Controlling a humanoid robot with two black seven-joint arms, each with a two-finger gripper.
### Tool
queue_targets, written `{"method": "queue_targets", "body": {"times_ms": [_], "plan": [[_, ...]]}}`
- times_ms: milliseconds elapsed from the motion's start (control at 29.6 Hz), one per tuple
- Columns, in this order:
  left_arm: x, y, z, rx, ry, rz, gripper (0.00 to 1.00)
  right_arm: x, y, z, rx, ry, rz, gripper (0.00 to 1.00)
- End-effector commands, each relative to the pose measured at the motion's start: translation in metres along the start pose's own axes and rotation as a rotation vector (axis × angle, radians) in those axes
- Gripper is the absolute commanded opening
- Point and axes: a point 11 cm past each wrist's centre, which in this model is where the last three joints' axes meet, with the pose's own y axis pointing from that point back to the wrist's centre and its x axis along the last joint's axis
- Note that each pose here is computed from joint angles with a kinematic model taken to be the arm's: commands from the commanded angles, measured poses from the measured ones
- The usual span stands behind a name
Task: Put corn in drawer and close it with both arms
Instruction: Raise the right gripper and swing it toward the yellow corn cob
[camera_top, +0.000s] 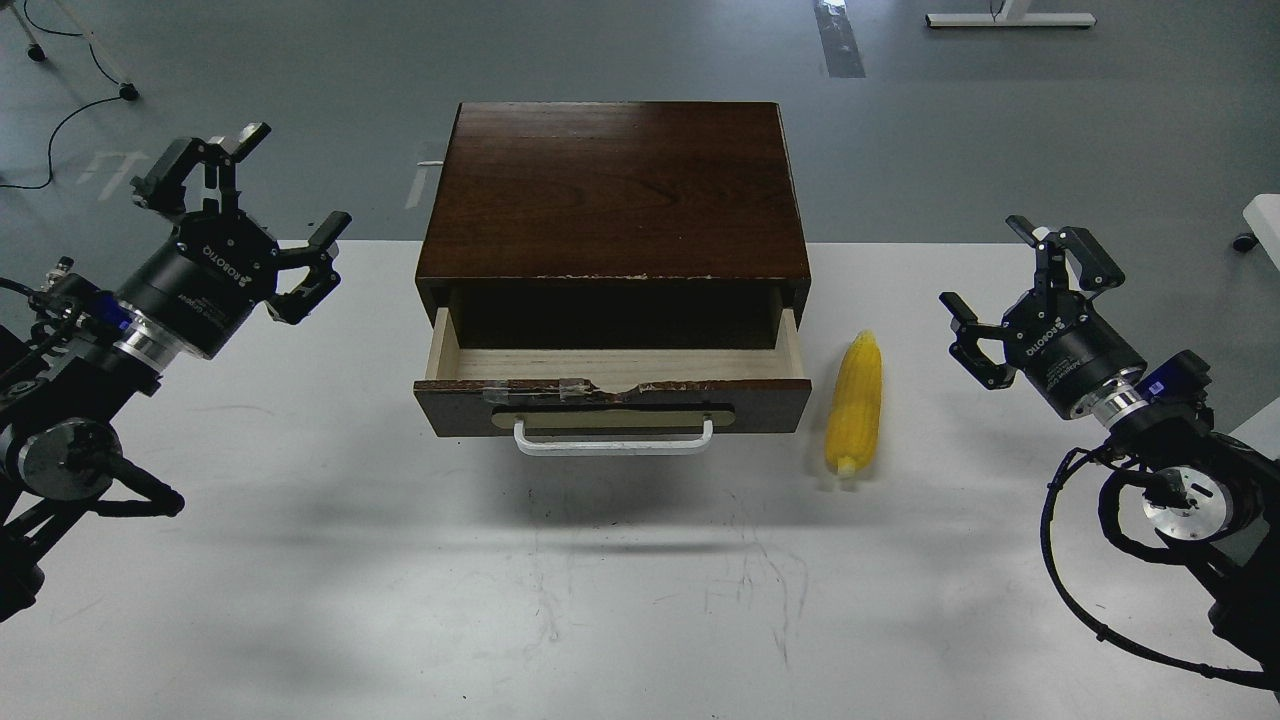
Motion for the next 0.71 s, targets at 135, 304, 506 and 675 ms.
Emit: {"method": "queue_targets", "body": {"times_ms": [135,304,506,675], "plan": [[-0.001,-0.001,-0.001,-0.002,0.004,-0.003,1.0,0.002,0.001,-0.003,0.006,0.004,0.003,1.0],[-0.002,-0.001,-0.005,0.0,0.012,-0.002,1.0,0.008,0.002,-0.016,0.026,0.023,0.014,1.0],[-0.003,-0.001,-0.006,0.004,0.004,-0.007,1.0,0.018,0.002,-0.09,0.061,0.216,-0.004,1.0],[-0.005,-0.003,-0.005,0.002,-0.013,-0.022,1.0,0.012,-0.005,-0.14,-0.01,0.543,-0.063,1.0]]}}
